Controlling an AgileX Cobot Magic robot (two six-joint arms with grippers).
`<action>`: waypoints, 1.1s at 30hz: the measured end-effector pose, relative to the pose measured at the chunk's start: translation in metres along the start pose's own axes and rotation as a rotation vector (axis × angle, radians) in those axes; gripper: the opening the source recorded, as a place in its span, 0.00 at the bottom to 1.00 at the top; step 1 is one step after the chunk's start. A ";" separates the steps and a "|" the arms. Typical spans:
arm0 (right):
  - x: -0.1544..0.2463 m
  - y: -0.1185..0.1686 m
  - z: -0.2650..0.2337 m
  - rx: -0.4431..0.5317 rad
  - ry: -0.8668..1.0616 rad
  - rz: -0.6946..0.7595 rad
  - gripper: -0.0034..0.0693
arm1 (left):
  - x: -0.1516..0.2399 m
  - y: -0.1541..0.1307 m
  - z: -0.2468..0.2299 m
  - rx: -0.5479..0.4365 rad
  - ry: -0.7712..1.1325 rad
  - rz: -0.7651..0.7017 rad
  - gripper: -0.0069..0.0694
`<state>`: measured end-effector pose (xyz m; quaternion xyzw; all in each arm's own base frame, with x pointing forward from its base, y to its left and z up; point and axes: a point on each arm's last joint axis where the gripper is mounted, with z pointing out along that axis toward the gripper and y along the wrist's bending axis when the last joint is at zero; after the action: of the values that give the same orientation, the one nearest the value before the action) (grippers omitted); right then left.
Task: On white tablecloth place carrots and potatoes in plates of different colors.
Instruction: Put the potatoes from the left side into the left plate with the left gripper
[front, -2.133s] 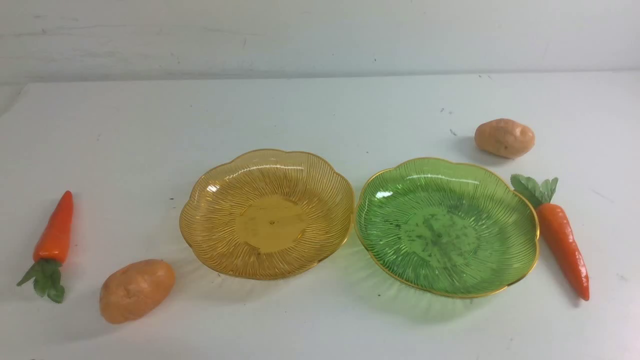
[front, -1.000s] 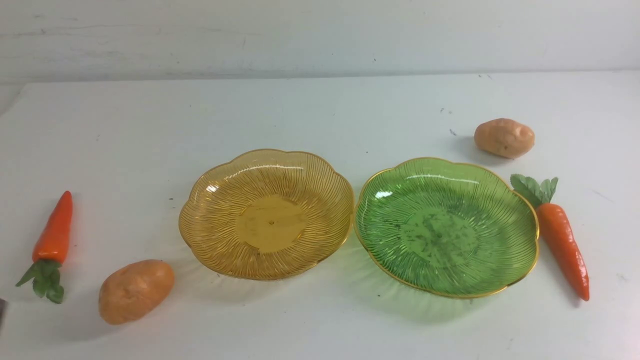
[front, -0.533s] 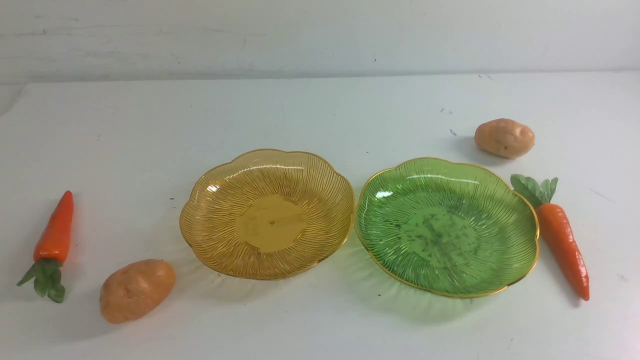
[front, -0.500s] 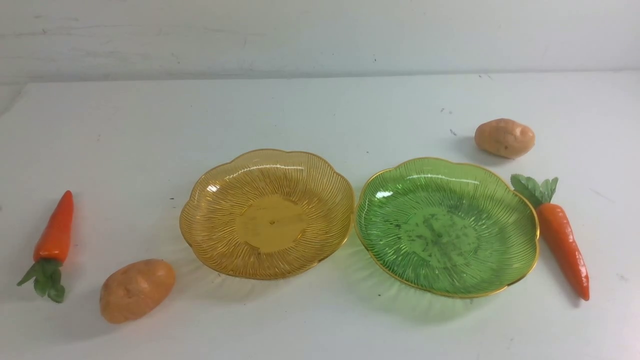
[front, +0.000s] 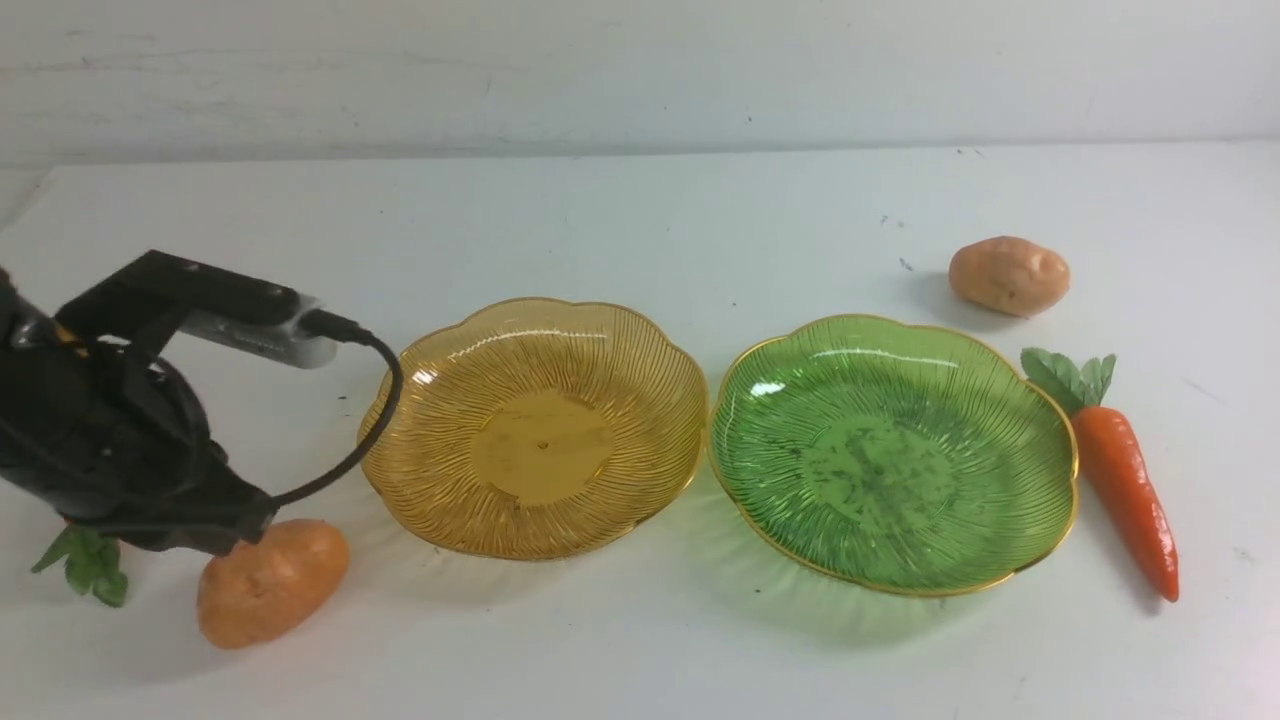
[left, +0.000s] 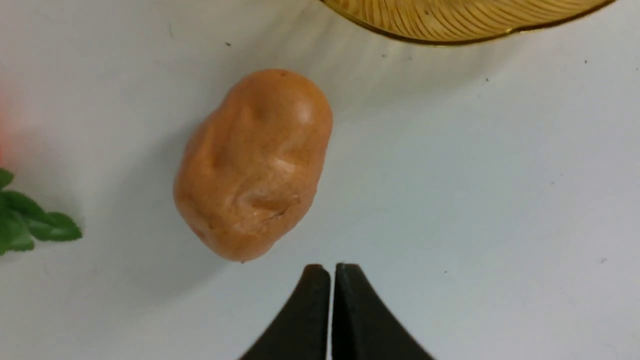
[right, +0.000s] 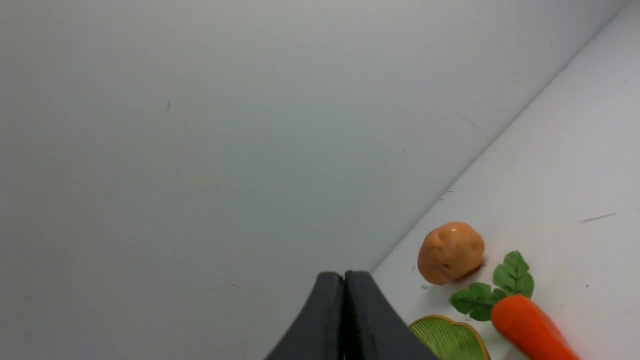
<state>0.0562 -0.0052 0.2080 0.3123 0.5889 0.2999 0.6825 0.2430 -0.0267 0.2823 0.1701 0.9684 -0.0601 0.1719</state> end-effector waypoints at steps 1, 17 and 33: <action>-0.001 0.000 0.000 -0.001 -0.010 0.045 0.02 | -0.007 0.003 0.007 0.017 0.039 0.011 0.09; -0.010 0.065 -0.007 -0.092 0.471 -0.132 0.02 | -0.035 0.014 0.025 0.000 0.008 0.102 0.21; -0.012 0.106 0.021 -0.078 1.063 -0.439 0.02 | -0.041 0.031 0.092 0.002 0.137 0.208 0.98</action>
<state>0.0710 0.0501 0.3004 -0.0362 0.8905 0.2883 0.3500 0.3187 -0.0260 0.2090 0.2733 0.9550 -0.0310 0.1105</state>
